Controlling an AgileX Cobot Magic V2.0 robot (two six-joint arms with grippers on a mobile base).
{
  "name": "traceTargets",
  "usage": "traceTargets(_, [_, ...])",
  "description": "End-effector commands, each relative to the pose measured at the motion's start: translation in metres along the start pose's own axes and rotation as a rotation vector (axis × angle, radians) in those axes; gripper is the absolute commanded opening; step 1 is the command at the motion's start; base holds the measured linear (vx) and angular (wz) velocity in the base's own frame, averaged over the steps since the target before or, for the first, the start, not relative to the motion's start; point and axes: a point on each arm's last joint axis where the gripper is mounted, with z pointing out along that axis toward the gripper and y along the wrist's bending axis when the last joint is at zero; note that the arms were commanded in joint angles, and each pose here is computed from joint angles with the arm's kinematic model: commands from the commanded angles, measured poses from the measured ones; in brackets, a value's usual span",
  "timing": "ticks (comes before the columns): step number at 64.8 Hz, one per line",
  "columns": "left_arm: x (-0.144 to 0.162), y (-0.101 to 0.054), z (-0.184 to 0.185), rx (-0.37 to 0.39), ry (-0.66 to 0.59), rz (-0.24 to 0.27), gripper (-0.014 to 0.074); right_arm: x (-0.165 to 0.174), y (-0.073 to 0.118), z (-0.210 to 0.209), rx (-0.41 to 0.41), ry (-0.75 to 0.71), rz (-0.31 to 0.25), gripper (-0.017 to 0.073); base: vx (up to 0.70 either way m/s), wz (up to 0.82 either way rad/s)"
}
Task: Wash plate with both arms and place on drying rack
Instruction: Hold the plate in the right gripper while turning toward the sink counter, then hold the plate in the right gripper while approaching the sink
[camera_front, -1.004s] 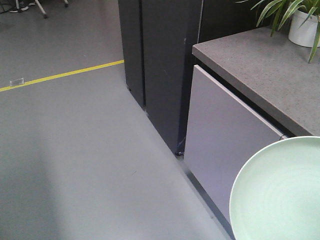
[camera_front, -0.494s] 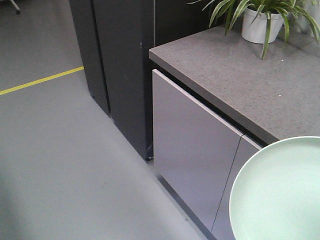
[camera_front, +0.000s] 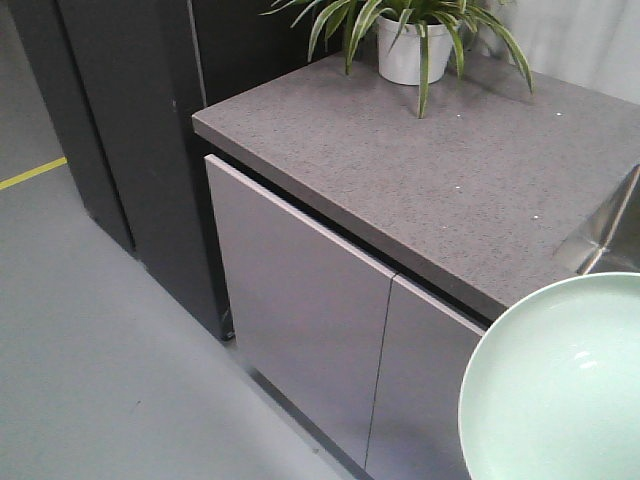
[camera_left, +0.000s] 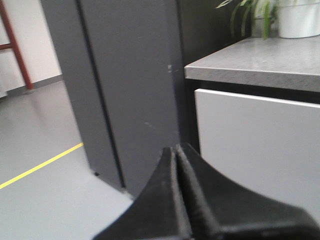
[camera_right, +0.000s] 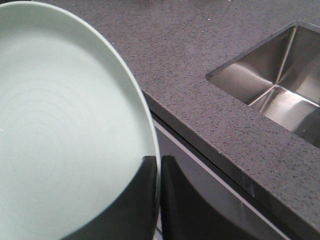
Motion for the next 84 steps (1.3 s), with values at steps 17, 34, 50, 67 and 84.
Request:
traceTargets(17, [-0.0157,0.0013,-0.0033,-0.018,-0.109,-0.010,-0.0006,-0.0122,-0.0001,-0.0027,0.006,-0.079,0.006,-0.0001,0.08,-0.30])
traceTargets(34, [-0.0157,0.0013,-0.0033,-0.018,-0.109,-0.010,-0.0006,-0.0122,-0.0001,-0.0027,0.006,-0.079,0.006,-0.0001,0.07,-0.29])
traceTargets(50, [-0.0157,0.0013,-0.0033,-0.018,-0.109,-0.010,-0.0006,-0.0122,0.0000,-0.0027,0.005,-0.080,0.006,-0.0001,0.08,-0.32])
traceTargets(67, [-0.0157,0.0013,-0.0033,-0.018,-0.109,-0.010,-0.0006,-0.0122,0.0000,-0.0027,0.005,-0.080,0.006,-0.0001,0.08,-0.32])
traceTargets(84, [-0.0157,0.0013,-0.0033,-0.018,-0.109,-0.010,-0.0006,-0.0122,0.0000,-0.0027,0.005,-0.080,0.006,-0.0001,0.07,-0.30])
